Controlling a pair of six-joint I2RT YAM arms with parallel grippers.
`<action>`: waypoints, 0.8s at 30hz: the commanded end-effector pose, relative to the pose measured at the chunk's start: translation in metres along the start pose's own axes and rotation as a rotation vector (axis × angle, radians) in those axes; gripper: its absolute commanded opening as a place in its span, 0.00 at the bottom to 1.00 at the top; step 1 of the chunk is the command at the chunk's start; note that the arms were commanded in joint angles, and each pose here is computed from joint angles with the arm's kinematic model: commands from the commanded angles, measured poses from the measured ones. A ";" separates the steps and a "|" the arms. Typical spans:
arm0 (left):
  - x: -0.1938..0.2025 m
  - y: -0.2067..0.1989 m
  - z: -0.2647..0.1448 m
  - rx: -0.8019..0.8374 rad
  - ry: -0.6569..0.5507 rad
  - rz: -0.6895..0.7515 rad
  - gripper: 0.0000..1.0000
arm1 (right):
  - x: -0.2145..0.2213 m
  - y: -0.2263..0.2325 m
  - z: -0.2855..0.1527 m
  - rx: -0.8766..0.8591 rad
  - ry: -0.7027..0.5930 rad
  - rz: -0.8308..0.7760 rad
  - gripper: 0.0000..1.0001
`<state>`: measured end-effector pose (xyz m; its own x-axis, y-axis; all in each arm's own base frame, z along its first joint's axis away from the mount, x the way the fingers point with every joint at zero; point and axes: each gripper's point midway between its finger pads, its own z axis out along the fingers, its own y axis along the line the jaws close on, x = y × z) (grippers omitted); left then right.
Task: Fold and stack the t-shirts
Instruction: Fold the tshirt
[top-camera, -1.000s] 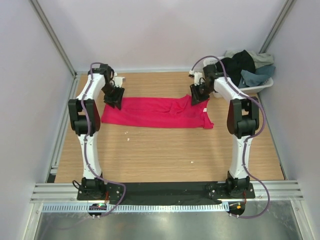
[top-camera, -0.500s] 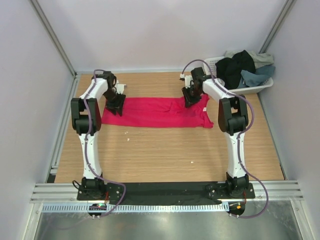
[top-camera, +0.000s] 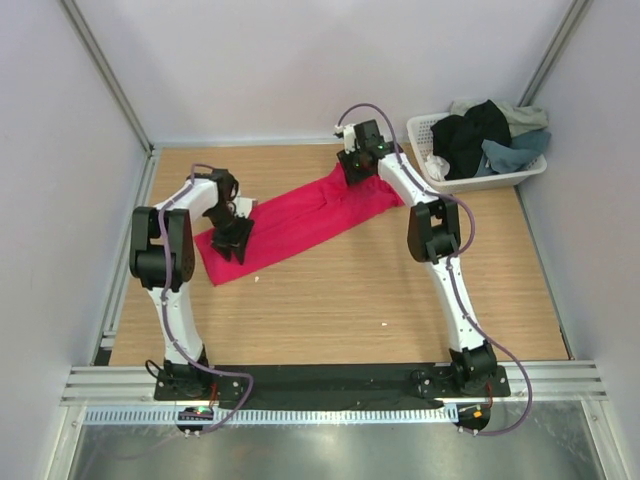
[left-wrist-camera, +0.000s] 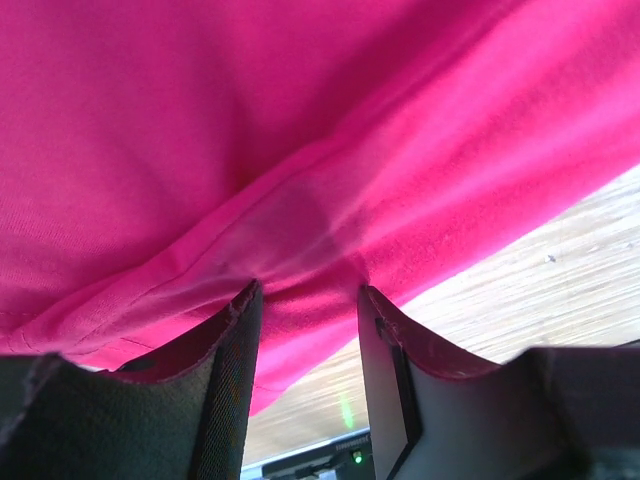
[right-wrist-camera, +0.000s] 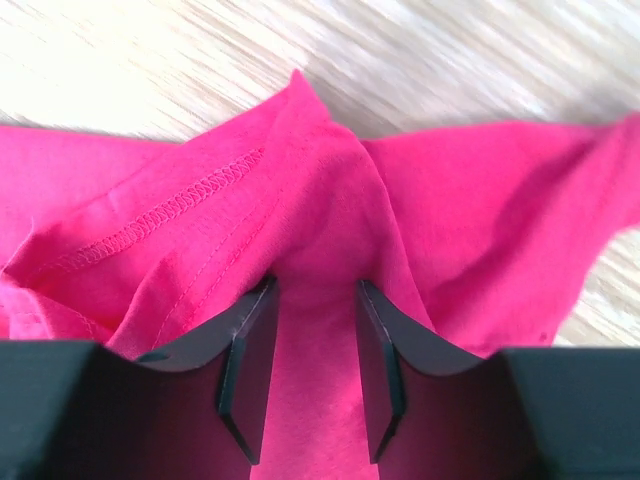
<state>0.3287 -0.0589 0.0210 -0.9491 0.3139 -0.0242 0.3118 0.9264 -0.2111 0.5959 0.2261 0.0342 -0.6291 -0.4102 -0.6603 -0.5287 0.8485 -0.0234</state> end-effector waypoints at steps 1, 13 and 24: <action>-0.013 -0.003 -0.024 -0.069 -0.076 0.046 0.45 | -0.048 -0.009 -0.018 0.080 -0.136 -0.003 0.43; -0.045 0.001 -0.082 -0.162 -0.206 0.211 0.48 | -0.045 0.000 -0.131 0.127 -0.145 0.094 0.49; -0.044 0.028 -0.037 -0.220 -0.110 0.302 0.48 | 0.069 0.036 -0.107 0.010 0.108 0.205 0.50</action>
<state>0.3735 -0.0452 0.0585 -0.8352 0.5239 -0.1673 0.5323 0.8466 -0.0065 0.4841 0.1872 0.0840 -0.7460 -0.2829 -0.6029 -0.3871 0.9209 0.0468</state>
